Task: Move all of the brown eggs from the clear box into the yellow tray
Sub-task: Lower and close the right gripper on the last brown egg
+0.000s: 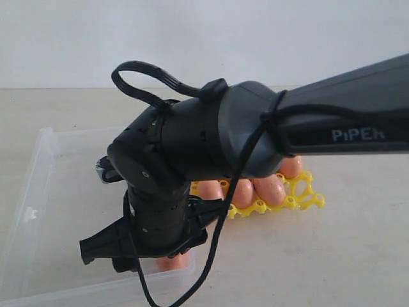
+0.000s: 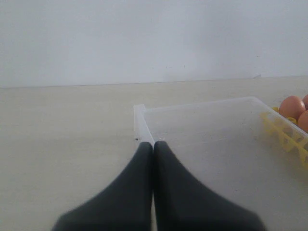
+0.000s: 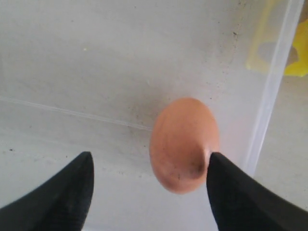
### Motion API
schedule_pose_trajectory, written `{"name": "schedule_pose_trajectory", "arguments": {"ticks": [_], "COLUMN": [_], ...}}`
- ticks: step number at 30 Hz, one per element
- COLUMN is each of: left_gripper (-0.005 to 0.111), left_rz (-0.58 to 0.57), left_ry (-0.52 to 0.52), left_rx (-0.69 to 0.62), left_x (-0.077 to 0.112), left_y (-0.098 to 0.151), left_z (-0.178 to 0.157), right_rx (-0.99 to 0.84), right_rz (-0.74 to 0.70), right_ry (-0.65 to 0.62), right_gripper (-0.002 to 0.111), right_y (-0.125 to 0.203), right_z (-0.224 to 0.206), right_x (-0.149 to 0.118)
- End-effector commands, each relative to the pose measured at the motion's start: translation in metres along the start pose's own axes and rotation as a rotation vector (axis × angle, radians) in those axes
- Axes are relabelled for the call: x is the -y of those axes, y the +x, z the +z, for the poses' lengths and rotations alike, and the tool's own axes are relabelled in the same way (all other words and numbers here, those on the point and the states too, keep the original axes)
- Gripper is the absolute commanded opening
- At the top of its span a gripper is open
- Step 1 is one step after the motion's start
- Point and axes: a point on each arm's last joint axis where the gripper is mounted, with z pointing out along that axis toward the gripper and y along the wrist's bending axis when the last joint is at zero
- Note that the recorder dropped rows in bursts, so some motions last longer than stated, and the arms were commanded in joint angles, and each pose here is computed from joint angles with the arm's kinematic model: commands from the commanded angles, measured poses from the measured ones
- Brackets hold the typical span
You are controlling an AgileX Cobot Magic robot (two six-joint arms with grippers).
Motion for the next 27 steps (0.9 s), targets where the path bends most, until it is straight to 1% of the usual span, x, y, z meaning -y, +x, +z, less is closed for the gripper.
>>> {"name": "schedule_pose_trajectory", "arguments": {"ticks": [1,6,16,27], "left_gripper": [-0.004,-0.004,-0.004,-0.004], "left_rz": [-0.004,-0.004,-0.004,-0.004], "left_ry": [0.005,0.005,0.005,0.005], "left_rx": [0.005,0.005,0.005,0.007], "left_x": [0.000,0.000,0.000,0.000], "left_y": [-0.001,-0.001,-0.001,-0.001], "left_z": [0.000,0.000,0.000,0.000], "right_rx": [0.013,0.002,-0.029,-0.003], "right_rz": [-0.033,-0.066,-0.078,-0.105], "right_ry": [0.016,0.032,0.053,0.032], "right_gripper": [0.064,0.064,0.064,0.063], "right_y": [-0.001,-0.001,0.001,-0.001], "right_z": [0.003,0.011,0.024,0.025], "right_x": [0.000,0.000,0.001,-0.001]}}
